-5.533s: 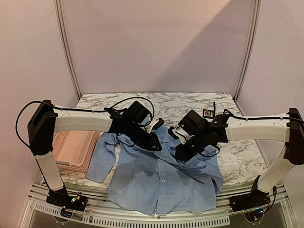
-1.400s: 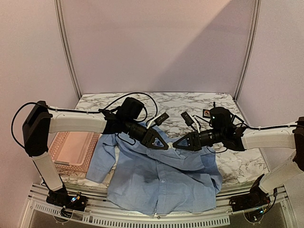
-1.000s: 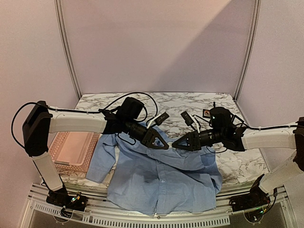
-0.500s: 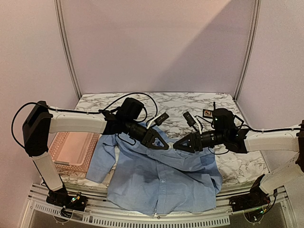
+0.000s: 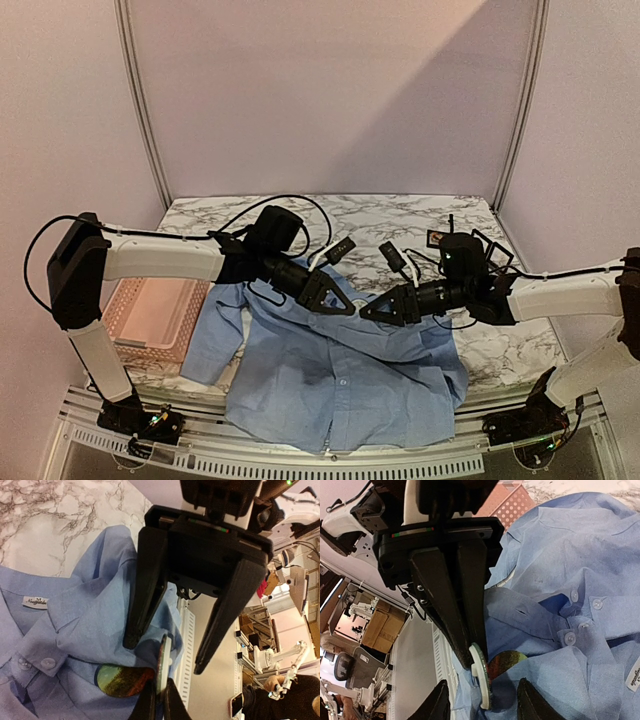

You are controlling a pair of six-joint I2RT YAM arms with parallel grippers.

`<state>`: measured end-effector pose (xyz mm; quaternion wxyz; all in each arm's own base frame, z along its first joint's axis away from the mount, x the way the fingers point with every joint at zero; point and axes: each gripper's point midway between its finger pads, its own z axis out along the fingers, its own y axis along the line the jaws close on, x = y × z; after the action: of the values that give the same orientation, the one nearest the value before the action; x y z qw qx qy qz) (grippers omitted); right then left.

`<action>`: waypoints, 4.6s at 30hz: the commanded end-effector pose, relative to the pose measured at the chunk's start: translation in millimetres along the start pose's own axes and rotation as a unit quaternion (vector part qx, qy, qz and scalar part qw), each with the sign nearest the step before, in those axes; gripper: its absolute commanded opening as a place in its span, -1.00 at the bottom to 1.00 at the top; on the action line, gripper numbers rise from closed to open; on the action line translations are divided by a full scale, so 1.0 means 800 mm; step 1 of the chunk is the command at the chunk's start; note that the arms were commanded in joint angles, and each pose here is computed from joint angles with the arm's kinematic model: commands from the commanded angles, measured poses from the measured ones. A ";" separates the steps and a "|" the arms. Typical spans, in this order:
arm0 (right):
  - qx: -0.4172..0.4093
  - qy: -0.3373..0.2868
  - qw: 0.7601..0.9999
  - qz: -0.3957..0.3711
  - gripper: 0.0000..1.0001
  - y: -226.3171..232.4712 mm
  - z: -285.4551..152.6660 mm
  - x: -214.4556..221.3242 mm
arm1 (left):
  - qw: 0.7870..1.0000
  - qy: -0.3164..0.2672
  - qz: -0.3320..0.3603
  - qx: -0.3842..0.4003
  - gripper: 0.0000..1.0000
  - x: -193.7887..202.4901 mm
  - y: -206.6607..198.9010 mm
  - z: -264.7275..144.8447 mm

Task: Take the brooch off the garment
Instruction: Open the brooch with the flattened clothing, then pass from the left arm to the right

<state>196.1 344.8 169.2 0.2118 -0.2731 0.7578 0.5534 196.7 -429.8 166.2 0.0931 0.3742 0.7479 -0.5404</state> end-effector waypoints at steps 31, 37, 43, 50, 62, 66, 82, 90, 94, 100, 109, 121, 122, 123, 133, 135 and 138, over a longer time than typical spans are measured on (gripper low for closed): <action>0.004 -0.001 1.000 0.018 -0.80 -0.011 0.006 0.008 | 1.000 -0.012 0.023 0.010 -1.00 -0.007 -0.017 -0.008; 0.005 0.001 1.000 0.024 -0.90 -0.015 0.009 0.012 | 1.000 -0.011 0.024 0.009 -1.00 -0.007 -0.017 -0.009; 0.020 -0.002 0.999 0.032 -0.95 -0.024 0.010 0.013 | 1.000 -0.012 0.027 0.008 -1.00 -0.008 -0.018 -0.010; 0.056 -0.007 0.998 0.041 -0.96 -0.041 0.011 0.010 | 1.000 -0.011 0.026 0.007 -1.00 -0.007 -0.016 -0.009; 0.097 -0.003 0.994 0.048 -0.92 -0.063 0.014 0.014 | 1.000 -0.010 0.026 0.006 -1.00 -0.006 -0.014 -0.008; 0.098 0.004 0.994 0.044 -0.87 -0.063 0.019 0.014 | 1.000 -0.009 0.024 0.004 -1.00 -0.005 -0.013 -0.007; 0.068 -0.062 0.996 -0.009 -0.26 -0.006 -0.017 -0.024 | 0.999 -0.011 -0.001 -0.045 -1.00 -0.008 0.020 -0.014; 0.064 -0.050 0.997 -0.001 -0.17 -0.007 -0.017 -0.016 | 0.999 -0.013 0.002 -0.040 -1.00 -0.009 0.017 -0.014; 0.060 -0.031 0.998 0.009 -0.22 -0.017 -0.006 -0.006 | 0.999 -0.015 0.004 -0.040 -1.00 -0.010 0.015 -0.015; 0.053 -0.018 0.998 0.013 -0.42 -0.021 0.003 -0.004 | 0.999 -0.016 0.005 -0.038 -1.00 -0.011 0.014 -0.015; 0.049 -0.013 0.999 0.012 -0.65 -0.023 0.009 -0.004 | 0.999 -0.017 0.006 -0.038 -1.00 -0.012 0.012 -0.017; 0.039 -0.015 0.999 0.005 -0.78 -0.019 0.013 -0.012 | 0.999 -0.016 0.006 -0.038 -1.00 -0.011 0.012 -0.016; 0.039 -0.015 0.999 0.006 -0.79 -0.019 0.013 -0.012 | 0.999 -0.016 0.006 -0.038 -1.00 -0.011 0.013 -0.016; 0.039 -0.015 0.999 0.006 -0.80 -0.019 0.013 -0.012 | 0.999 -0.016 0.005 -0.038 -1.00 -0.011 0.013 -0.016; 0.034 -0.021 0.999 0.002 -0.83 -0.016 0.013 -0.017 | 0.999 -0.014 0.005 -0.038 -1.00 -0.009 0.013 -0.015; 0.033 -0.021 0.999 0.002 -0.83 -0.016 0.014 -0.018 | 0.999 -0.014 0.005 -0.036 -1.00 -0.009 0.012 -0.015; 0.031 -0.022 0.999 0.000 -0.82 -0.015 0.014 -0.019 | 0.999 -0.014 0.006 -0.035 -1.00 -0.010 0.012 -0.015</action>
<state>209.5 348.0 153.0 0.2218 -0.2444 0.7857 0.5232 209.5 -419.5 151.2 0.1031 0.3593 0.7769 -0.5067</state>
